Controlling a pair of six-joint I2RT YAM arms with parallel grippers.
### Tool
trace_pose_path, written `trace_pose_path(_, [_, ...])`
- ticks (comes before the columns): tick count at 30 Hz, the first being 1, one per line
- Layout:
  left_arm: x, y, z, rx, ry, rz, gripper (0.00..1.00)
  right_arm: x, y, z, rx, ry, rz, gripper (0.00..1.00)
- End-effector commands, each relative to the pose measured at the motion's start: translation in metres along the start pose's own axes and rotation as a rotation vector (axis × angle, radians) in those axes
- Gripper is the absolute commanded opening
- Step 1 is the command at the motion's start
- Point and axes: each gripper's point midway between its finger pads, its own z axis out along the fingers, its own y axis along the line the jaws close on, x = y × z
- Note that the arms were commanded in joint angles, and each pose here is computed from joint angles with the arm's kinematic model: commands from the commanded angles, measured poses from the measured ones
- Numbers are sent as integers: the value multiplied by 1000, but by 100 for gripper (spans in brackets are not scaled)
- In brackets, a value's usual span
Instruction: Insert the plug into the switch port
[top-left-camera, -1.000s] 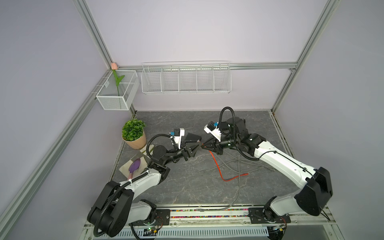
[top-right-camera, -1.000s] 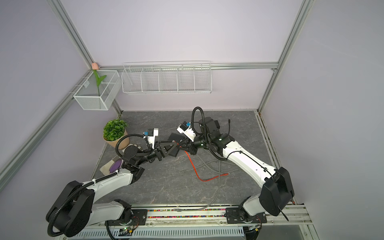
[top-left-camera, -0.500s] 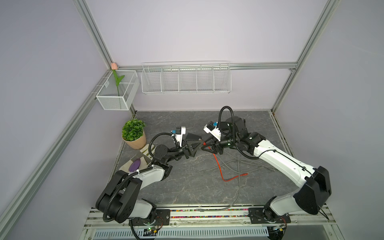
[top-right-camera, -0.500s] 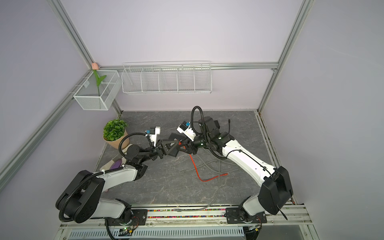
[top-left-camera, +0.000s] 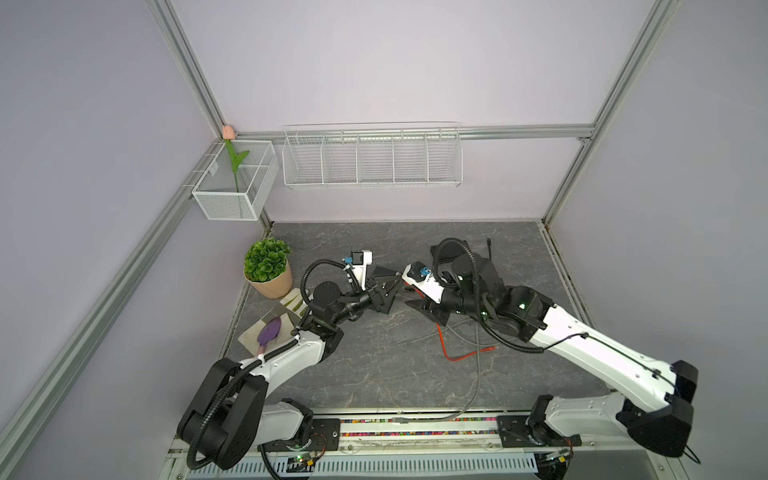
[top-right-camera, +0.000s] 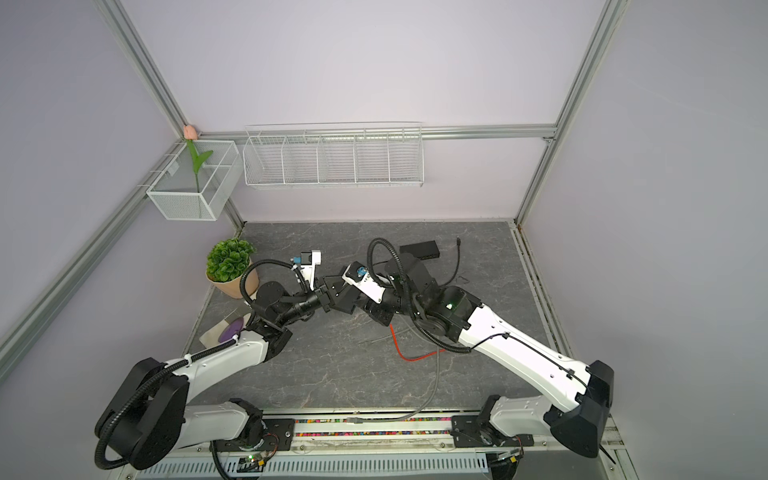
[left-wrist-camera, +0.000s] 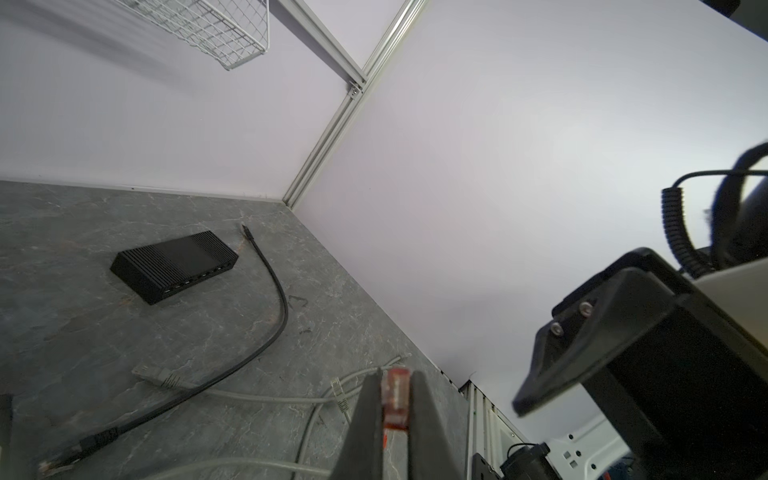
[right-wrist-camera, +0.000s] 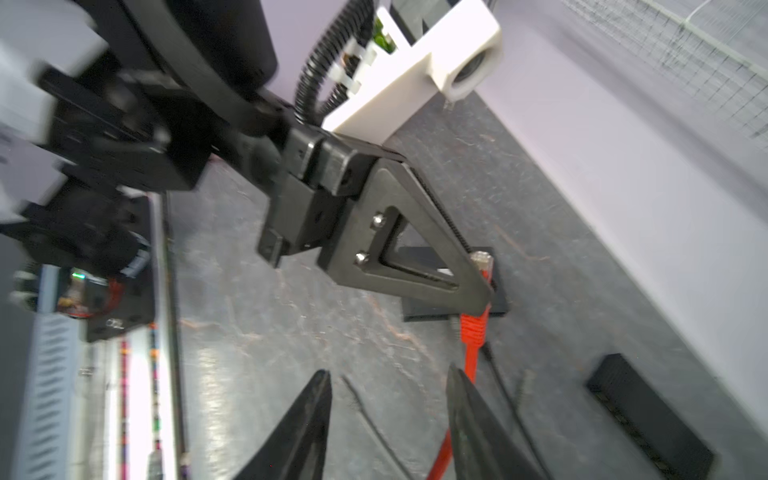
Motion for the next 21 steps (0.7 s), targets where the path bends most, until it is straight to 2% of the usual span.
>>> trace_pose_path(1, [-7, 8, 1, -84, -1, 17, 2, 30, -33, 22, 200, 178, -77, 40])
trace_pose_path(3, [-6, 10, 1, -96, 3, 10, 1, 26, -41, 26, 247, 168, -88, 40])
trace_pose_path(8, [-5, 12, -1, -116, 10, -1, 1, 20, -44, 32, 266, 151, -99, 41])
trace_pose_path(21, [-4, 14, -1, -131, 15, -40, 1, 11, -36, 51, 211, 118, -91, 33])
